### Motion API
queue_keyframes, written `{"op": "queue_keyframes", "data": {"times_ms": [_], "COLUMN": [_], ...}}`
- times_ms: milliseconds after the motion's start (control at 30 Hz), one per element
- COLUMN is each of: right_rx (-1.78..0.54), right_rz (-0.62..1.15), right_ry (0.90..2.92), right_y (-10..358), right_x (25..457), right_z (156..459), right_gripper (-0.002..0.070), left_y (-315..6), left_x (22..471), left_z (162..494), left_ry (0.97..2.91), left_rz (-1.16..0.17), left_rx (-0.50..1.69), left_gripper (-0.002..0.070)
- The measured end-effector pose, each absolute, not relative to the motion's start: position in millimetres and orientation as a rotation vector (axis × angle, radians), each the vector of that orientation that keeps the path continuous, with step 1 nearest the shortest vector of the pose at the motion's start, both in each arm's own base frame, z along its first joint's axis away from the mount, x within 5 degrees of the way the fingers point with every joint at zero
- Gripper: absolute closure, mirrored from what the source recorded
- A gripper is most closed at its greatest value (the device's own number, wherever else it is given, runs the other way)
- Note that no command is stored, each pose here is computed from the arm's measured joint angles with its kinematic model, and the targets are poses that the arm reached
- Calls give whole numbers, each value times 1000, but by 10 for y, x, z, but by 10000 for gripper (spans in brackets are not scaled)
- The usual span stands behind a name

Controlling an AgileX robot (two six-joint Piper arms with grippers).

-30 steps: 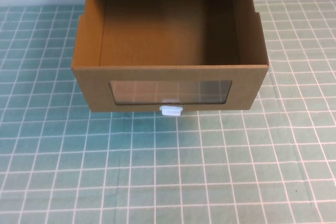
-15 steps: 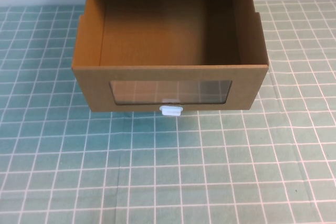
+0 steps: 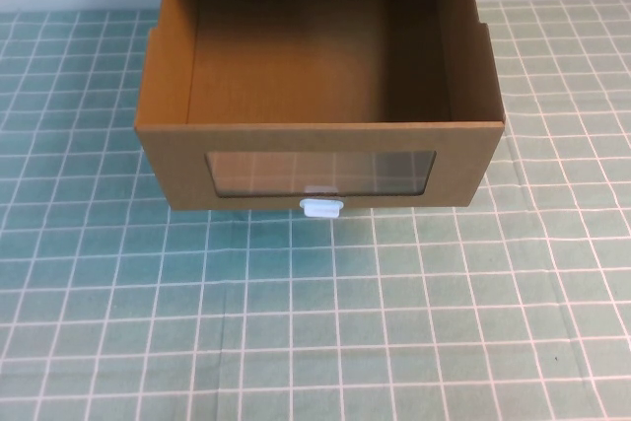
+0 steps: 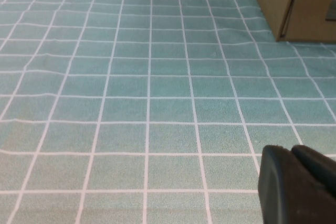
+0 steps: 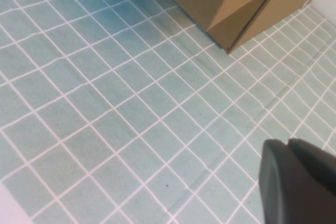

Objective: Open the shoe box
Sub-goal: 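Pull the top drawer of the cardboard box fully open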

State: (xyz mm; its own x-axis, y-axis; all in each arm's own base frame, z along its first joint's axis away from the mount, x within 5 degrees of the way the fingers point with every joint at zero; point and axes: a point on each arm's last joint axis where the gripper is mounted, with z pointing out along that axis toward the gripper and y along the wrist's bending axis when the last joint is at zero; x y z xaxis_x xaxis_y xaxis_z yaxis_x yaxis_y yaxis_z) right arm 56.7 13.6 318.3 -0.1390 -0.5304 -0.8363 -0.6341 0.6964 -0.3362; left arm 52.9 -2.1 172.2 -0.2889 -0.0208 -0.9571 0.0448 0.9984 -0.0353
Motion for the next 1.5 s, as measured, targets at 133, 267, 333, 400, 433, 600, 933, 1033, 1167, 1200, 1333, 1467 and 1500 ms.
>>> {"op": "queue_keyframes", "data": {"times_ms": [133, 267, 333, 400, 433, 600, 933, 1033, 1167, 1200, 1333, 1467, 1500], "right_rx": [-922, -888, -820, -723, -663, -339, 67, 93, 98, 91, 4, -76, -82], "right_rz": [118, 135, 123, 111, 113, 146, 136, 180, 231, 229, 140, 70, 67], "right_ry": [1797, 1784, 1785, 1784, 1780, 1722, 1595, 1556, 1523, 1529, 1627, 1759, 1772], "right_y": [133, 65, -18, -103, -136, -183, -83, -53, -11, -3, 21, 36, 38], "right_x": [566, 539, 513, 469, 436, 243, 132, 135, 228, 265, 422, 524, 530], "right_z": [3184, 3193, 3202, 3216, 3228, 3312, 3444, 3471, 3368, 3307, 2929, 2435, 2321], "right_gripper": [689, 689, 689, 689, 690, 689, 689, 689, 689, 689, 689, 689, 689], "left_y": [-21, -20, -20, -20, -20, -20, -20, -20, -20, -20, -20, -20, -20], "left_x": [529, 529, 529, 528, 528, 528, 528, 528, 528, 528, 528, 528, 528], "left_z": [1722, 1722, 1722, 1721, 1721, 1721, 1721, 1721, 1721, 1721, 1721, 1721, 1721], "left_ry": [1863, 1861, 1861, 1863, 1863, 1863, 1863, 1863, 1863, 1863, 1863, 1863, 1863], "left_rz": [-63, -62, -62, -62, -62, -62, -62, -62, -62, -62, -62, -62, -62], "left_rx": [18, 19, 19, 19, 19, 19, 19, 19, 19, 19, 19, 19, 19], "left_gripper": [680, 680, 680, 680, 680, 680, 680, 680, 680, 680, 680, 680, 680]}}
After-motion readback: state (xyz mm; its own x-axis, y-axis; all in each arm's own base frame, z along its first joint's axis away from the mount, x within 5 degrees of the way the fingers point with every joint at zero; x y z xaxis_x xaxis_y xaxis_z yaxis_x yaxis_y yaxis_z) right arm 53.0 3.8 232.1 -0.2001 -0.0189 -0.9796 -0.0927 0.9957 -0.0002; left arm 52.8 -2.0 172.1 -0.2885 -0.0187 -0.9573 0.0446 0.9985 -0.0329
